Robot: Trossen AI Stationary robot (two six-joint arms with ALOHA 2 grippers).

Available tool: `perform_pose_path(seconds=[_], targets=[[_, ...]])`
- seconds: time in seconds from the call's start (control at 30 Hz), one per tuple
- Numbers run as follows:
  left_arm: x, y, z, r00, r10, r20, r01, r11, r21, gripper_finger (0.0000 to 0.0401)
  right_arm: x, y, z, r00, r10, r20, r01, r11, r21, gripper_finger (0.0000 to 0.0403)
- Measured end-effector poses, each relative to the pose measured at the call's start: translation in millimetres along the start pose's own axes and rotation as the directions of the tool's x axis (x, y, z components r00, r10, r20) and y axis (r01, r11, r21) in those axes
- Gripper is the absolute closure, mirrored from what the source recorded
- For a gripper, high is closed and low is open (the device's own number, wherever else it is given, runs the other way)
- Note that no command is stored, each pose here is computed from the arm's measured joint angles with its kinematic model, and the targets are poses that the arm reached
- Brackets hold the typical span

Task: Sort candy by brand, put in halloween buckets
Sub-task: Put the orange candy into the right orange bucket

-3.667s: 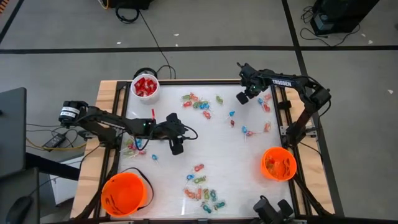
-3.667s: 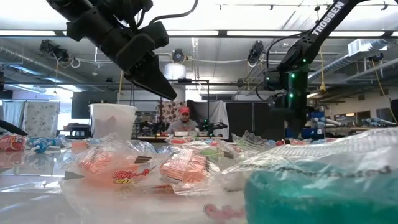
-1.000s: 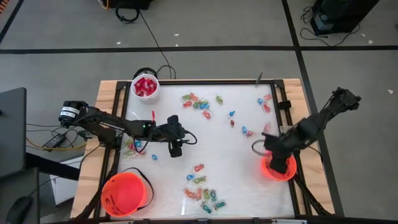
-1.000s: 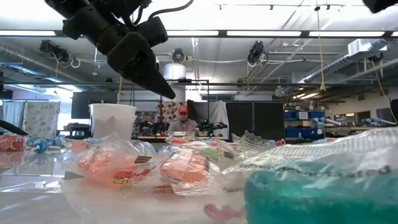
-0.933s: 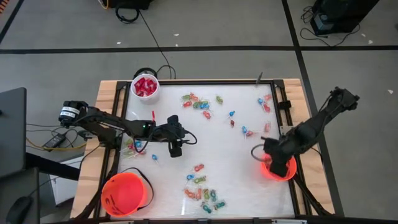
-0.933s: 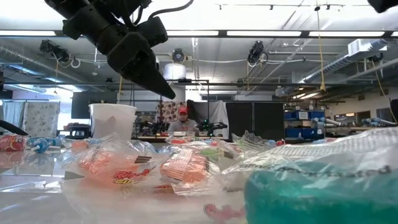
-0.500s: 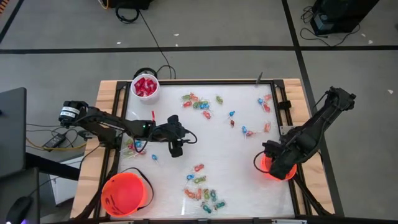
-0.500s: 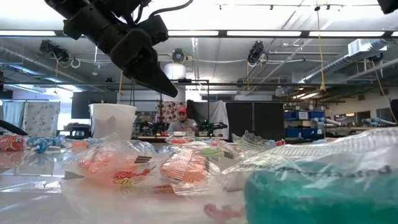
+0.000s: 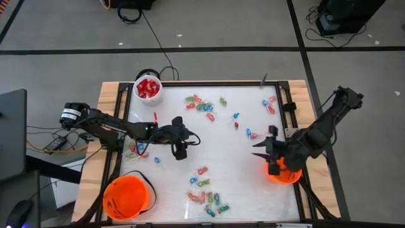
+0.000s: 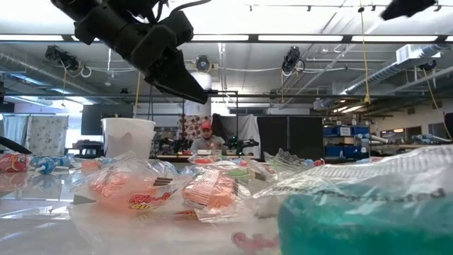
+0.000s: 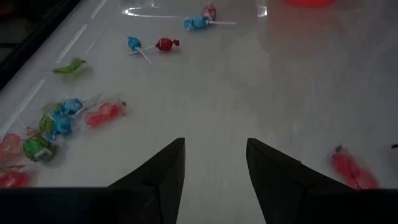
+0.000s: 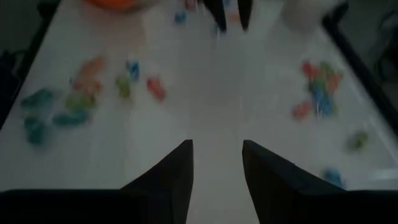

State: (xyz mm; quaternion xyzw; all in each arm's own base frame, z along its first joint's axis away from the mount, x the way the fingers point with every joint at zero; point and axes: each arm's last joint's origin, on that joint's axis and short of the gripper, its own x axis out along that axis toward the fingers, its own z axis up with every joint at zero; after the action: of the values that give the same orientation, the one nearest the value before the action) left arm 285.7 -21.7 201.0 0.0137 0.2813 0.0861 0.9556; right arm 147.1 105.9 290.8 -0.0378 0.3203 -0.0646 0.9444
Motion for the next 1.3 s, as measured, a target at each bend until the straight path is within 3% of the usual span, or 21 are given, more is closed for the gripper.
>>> perform_pose_path(seconds=[0.2,0.4,0.5,0.87,1.13,1.3], targets=[[-0.1,-0.4,-1.3,1.0,0.0,-0.013,0.0,1.0,0.002,0.0225,31.7,-18.4,-25.4,0.963,0.033,0.269,-0.046,0.998,0.044,0.0257],[-0.2,-0.8,-1.5,1.0,-0.002,-0.014,0.002,1.0,0.003,0.0225,46.1,-47.6,-47.3,0.826,0.128,0.549,-0.219,0.97,0.104,0.0258],[-0.2,-0.8,-1.5,1.0,-0.001,-0.014,0.001,1.0,0.002,0.0225,57.5,-56.7,-56.5,0.815,0.16,0.557,-0.257,0.961,0.1,0.0258],[-0.2,-0.8,-1.3,1.0,-0.001,-0.013,0.001,1.0,0.002,0.0225,70.7,-89.8,-56.5,0.771,0.14,0.621,-0.229,0.971,0.066,0.0258],[-0.2,-0.5,-2.0,1.0,0.0,-0.02,0.0,1.0,0.008,0.0225,70.8,-93.0,-56.0,0.769,0.124,0.627,-0.297,0.938,0.178,0.0258],[-0.2,-0.5,-1.9,1.0,0.0,-0.018,0.0,1.0,0.008,0.0225,70.8,-93.0,-56.0,0.769,0.124,0.627,-0.308,0.932,0.193,0.0258]])
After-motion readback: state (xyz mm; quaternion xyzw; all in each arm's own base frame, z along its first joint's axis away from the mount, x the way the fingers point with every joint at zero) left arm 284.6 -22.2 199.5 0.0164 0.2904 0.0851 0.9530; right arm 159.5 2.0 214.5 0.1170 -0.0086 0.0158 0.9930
